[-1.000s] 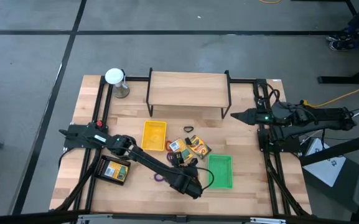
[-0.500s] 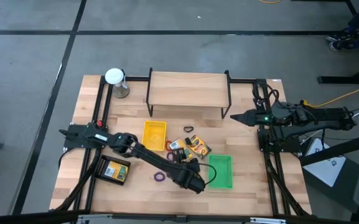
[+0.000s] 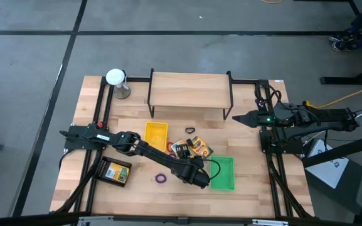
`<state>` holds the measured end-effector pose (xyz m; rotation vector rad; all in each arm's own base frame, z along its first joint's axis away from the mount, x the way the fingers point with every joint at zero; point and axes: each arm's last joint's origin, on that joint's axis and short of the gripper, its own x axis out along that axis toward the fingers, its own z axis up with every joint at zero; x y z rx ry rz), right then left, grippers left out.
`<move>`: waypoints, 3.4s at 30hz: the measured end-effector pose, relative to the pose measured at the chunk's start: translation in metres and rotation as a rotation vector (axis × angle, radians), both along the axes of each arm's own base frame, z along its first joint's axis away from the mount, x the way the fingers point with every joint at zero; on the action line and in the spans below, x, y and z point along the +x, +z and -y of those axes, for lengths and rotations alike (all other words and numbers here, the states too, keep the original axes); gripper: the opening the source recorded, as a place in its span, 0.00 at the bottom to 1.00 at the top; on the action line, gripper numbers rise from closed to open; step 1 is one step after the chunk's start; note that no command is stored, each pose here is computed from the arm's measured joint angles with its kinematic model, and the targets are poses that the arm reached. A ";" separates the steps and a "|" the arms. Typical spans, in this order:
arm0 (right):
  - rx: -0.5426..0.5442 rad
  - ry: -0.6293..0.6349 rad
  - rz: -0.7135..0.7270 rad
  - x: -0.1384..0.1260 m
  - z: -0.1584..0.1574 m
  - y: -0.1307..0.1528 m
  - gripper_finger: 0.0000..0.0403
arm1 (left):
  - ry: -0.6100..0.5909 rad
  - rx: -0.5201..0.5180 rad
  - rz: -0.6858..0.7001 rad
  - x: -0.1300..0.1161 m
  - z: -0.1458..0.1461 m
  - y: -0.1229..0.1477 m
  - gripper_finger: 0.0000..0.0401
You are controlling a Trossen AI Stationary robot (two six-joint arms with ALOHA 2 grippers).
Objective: Pick & Place Office Desk Supplies
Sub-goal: Put the yellow crayon box into the black bin
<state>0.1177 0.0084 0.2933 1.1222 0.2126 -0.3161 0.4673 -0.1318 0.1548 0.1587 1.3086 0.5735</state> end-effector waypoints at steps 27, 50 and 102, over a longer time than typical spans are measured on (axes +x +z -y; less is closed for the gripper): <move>-0.153 0.040 0.074 0.003 0.000 0.009 0.51 | -0.008 -0.162 0.093 -0.010 -0.018 0.091 0.00; -0.308 0.062 0.052 0.007 0.000 0.009 0.51 | 0.347 -0.192 0.717 -0.148 -0.031 0.263 0.00; -0.188 0.008 -0.021 0.068 -0.008 -0.012 0.51 | 0.310 -0.792 0.841 -0.388 0.033 0.119 0.00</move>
